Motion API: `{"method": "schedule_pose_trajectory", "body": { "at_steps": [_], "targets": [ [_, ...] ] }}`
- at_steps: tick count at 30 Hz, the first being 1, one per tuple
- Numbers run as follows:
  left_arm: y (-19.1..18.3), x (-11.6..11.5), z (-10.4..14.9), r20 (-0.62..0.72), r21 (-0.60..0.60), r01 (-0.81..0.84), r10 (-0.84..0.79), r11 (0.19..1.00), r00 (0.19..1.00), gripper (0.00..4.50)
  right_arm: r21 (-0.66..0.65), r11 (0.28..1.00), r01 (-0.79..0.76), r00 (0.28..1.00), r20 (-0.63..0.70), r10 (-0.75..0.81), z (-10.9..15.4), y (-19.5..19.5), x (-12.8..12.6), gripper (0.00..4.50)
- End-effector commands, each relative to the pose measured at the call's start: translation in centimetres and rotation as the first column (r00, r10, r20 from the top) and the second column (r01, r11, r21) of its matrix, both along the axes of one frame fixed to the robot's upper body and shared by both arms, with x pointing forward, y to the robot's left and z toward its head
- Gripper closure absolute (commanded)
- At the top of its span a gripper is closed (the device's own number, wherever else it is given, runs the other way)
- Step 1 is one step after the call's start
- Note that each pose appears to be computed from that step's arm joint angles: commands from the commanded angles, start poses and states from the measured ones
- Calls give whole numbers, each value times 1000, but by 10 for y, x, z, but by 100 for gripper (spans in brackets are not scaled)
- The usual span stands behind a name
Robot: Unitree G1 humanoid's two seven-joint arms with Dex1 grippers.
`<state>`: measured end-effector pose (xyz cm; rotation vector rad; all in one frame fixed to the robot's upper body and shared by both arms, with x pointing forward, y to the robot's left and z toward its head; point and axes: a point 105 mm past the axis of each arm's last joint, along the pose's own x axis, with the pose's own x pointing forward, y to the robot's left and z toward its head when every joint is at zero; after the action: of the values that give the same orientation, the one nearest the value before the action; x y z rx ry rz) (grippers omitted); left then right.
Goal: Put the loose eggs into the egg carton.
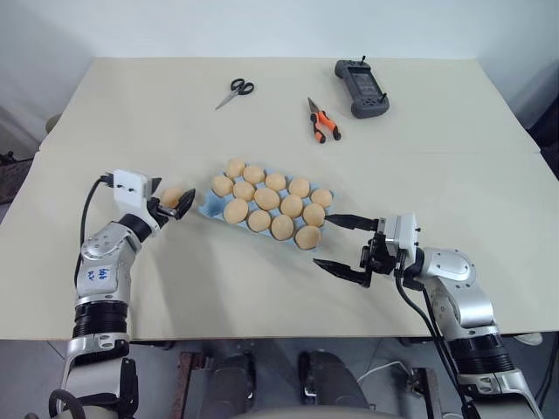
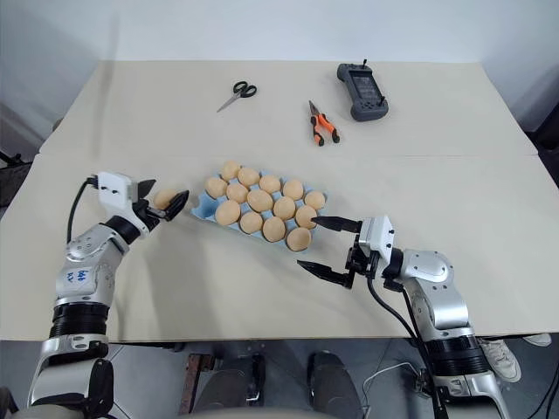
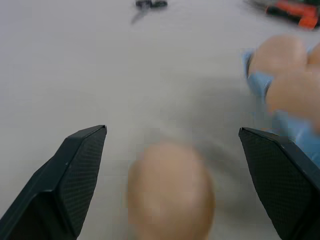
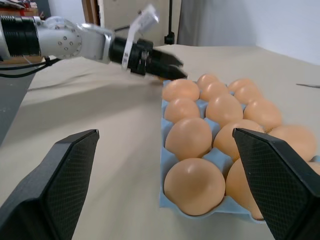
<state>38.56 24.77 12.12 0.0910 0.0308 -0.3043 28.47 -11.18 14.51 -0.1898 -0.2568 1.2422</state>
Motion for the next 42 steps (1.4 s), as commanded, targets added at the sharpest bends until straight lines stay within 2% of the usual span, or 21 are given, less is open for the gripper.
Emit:
{"method": "schedule_pose_trajectory", "body": {
  "at_steps": [1,6,8,11,15,18,23,29,32,37,42],
  "targets": [
    [7,1,12,32,15,-6,5,1000,999,89,17,1000,3,998,56,-3,13,0,-2,0],
    [8,-3,21,76,-5,20,-20,1000,997,244,19,1000,3,998,56,-4,13,1,-2,0],
    [2,-8,38,154,-15,87,-84,996,985,278,19,1000,2,999,54,-3,12,1,-2,0],
    [-15,-18,57,221,10,224,-220,975,950,281,16,1000,3,999,51,-4,12,1,-1,0],
    [-41,-28,54,170,84,374,-383,924,908,281,13,1000,5,999,52,-6,11,1,-1,0],
    [-50,-28,53,162,90,400,-410,912,898,281,12,1000,6,999,54,-7,12,1,-1,0],
    [-60,-19,32,99,95,414,-422,905,901,281,14,1000,27,998,59,-28,11,0,-3,0],
    [-62,-20,31,120,91,416,-425,905,897,87,5,999,52,997,61,-52,15,-7,-6,0],
    [-52,-30,38,148,114,403,-417,908,897,1,-1,999,52,997,59,-52,15,-9,-7,0],
    [-22,-67,49,138,201,415,-445,887,885,1,-23,998,59,997,53,-58,14,-16,-7,0],
    [10,-110,28,-21,315,431,-448,845,894,1,-71,996,56,998,36,-54,8,-28,-5,0]
  ]
}}
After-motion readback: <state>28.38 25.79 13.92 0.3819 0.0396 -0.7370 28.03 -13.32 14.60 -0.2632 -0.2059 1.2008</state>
